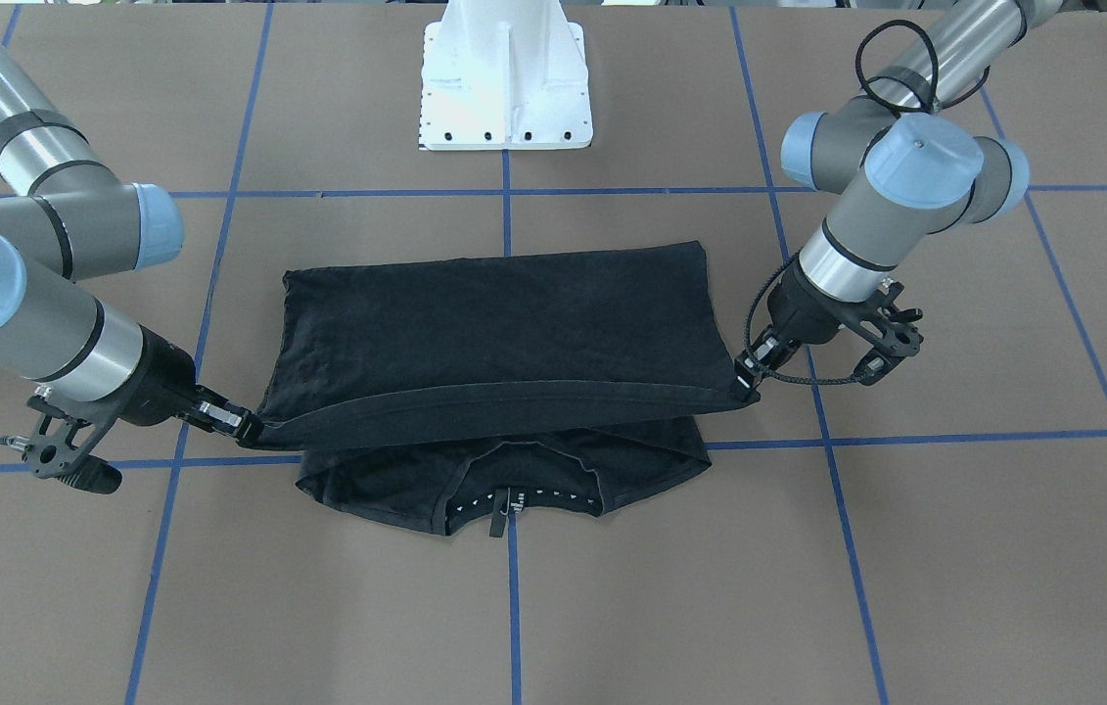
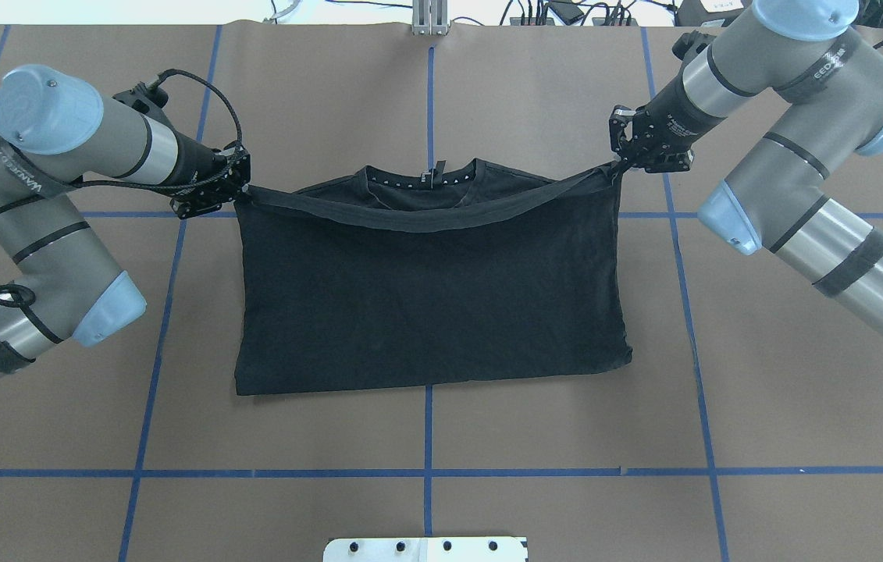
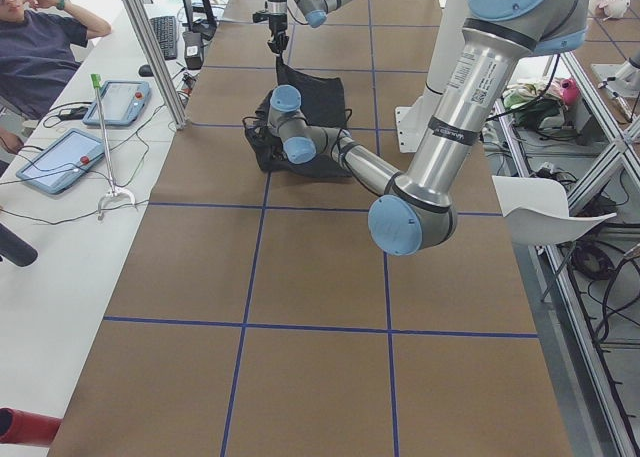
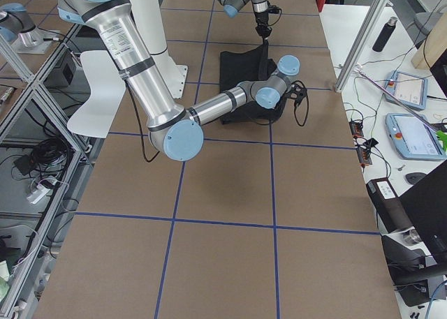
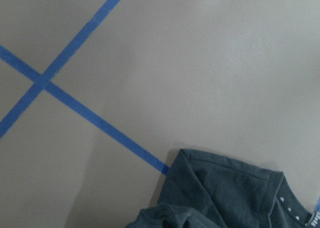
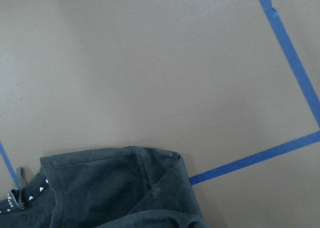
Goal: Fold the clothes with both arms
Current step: 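Lay the hem over the shirt near the collar with both grippers, then open both grippers to release the hem and raise them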
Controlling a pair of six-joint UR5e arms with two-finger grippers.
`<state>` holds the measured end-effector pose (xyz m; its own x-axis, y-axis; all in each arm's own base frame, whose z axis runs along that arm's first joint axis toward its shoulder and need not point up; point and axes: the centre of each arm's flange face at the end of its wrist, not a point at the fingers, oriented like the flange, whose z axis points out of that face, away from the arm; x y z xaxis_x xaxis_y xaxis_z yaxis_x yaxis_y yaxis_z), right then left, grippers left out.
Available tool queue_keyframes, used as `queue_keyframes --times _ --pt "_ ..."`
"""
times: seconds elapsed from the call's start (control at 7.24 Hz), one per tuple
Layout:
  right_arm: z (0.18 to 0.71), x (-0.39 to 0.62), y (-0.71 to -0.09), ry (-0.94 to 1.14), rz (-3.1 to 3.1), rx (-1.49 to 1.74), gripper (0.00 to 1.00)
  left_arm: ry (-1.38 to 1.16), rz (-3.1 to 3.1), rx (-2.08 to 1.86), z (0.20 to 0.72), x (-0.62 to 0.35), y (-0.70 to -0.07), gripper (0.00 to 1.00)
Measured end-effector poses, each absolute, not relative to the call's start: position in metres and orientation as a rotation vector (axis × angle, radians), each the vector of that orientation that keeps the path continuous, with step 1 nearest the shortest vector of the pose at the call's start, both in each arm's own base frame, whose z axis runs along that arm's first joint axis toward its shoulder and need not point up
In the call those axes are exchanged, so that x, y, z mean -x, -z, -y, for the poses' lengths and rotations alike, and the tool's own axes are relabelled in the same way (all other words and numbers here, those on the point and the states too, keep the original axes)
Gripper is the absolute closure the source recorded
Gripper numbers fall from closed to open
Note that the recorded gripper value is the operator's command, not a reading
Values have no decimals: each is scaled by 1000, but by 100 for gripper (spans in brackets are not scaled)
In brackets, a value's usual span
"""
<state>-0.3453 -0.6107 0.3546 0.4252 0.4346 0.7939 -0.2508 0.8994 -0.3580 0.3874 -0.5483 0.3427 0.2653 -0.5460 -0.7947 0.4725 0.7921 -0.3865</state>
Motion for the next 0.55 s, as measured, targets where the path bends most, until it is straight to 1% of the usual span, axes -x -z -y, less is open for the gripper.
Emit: queue_keyframes --times 0.55 --pt "622 350 -378 -467 1003 201 100 722 -1090 48 563 -377 -359 100"
